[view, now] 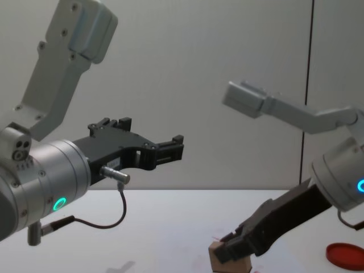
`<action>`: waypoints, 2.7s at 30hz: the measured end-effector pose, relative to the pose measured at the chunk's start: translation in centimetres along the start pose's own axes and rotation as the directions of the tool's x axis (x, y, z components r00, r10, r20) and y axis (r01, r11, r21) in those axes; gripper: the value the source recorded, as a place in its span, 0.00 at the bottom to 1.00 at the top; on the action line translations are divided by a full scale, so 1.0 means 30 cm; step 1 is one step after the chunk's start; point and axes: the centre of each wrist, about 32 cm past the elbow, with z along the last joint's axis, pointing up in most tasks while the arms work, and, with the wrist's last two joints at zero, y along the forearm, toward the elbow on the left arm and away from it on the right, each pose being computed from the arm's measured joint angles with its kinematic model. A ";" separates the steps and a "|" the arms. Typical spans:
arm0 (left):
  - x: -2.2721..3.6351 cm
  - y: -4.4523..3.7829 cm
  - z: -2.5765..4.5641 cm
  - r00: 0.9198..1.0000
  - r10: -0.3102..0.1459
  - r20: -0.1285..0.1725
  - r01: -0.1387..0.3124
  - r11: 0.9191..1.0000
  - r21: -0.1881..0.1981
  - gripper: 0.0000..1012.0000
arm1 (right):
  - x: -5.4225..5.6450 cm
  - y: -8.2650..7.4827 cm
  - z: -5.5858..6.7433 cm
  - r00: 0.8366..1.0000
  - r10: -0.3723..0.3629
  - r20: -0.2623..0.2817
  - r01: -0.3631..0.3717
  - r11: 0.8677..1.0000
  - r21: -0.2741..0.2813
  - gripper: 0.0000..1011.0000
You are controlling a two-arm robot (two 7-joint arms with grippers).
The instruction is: Use the one hand to pick up the stamp and affix it onto the A4 paper.
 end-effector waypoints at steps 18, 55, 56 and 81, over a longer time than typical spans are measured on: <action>0.000 0.000 0.000 1.000 0.000 0.000 0.000 1.000 0.000 0.99 | -0.017 0.041 -0.031 1.000 0.010 -0.010 -0.010 1.000 -0.025 0.21; 0.000 0.000 0.000 1.000 0.000 0.000 0.000 1.000 0.000 0.99 | -0.017 0.079 -0.024 0.999 0.033 -0.008 -0.034 0.997 -0.068 0.21; 0.000 0.000 0.000 1.000 0.000 0.000 0.000 1.000 0.000 0.99 | -0.018 0.080 -0.024 0.999 0.035 -0.008 -0.035 0.997 -0.069 0.21; 0.000 0.000 0.000 1.000 0.000 0.000 0.000 1.000 0.000 0.99 | -0.029 0.081 -0.039 0.999 0.041 -0.018 -0.042 0.997 -0.069 0.21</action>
